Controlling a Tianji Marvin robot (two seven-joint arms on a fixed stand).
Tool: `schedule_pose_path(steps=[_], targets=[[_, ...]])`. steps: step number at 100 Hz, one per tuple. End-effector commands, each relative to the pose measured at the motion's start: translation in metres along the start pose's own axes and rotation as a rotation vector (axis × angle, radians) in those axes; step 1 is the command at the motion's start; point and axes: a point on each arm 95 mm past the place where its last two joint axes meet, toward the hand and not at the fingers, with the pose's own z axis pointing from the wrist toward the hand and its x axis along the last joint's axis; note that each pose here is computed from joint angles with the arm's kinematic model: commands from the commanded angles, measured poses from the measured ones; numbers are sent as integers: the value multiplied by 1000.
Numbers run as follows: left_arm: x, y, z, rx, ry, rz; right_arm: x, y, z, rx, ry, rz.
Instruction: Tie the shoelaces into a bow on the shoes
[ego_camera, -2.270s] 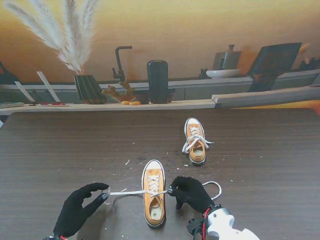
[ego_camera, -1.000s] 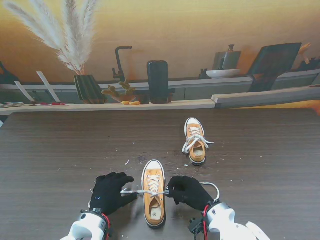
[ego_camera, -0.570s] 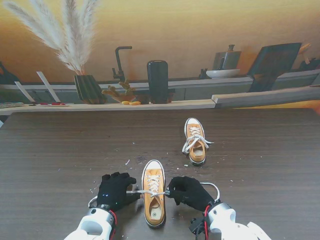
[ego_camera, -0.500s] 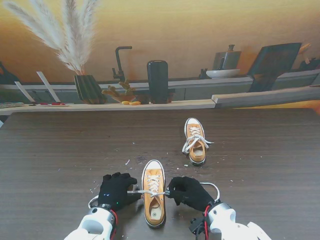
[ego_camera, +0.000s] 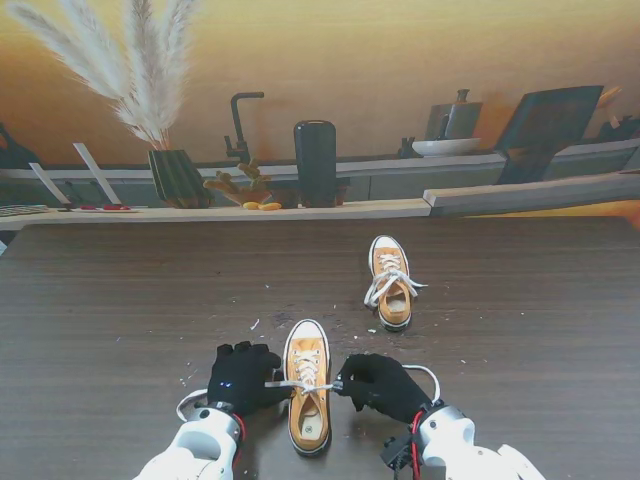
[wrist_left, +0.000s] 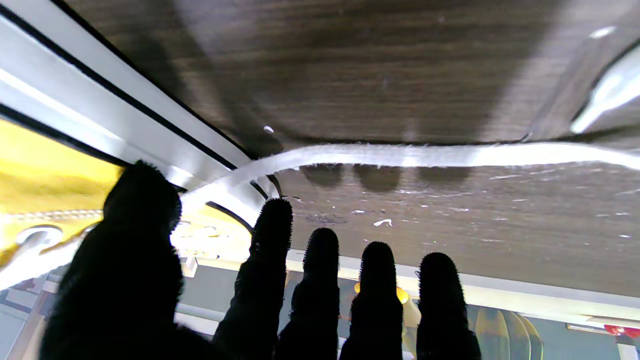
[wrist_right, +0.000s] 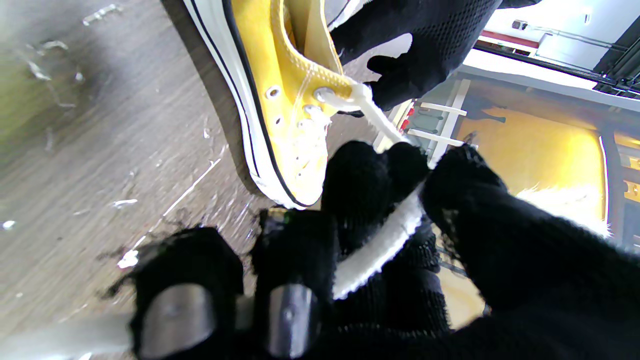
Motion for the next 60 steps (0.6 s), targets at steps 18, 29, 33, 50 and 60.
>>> schedule_pose_path(steps=[18, 29, 33, 50, 60], targets=[[-4, 13, -5, -6, -33, 6, 0, 0, -2, 17, -4, 1], [-4, 11, -9, 5, -34, 14, 0, -1, -2, 20, -4, 2], [-5, 10, -10, 13, -36, 22, 0, -2, -2, 21, -3, 2], [-5, 7, -15, 16, -43, 27, 0, -3, -2, 25, -5, 2], [-7, 6, -17, 2, -43, 43, 0, -3, -2, 29, -5, 0]])
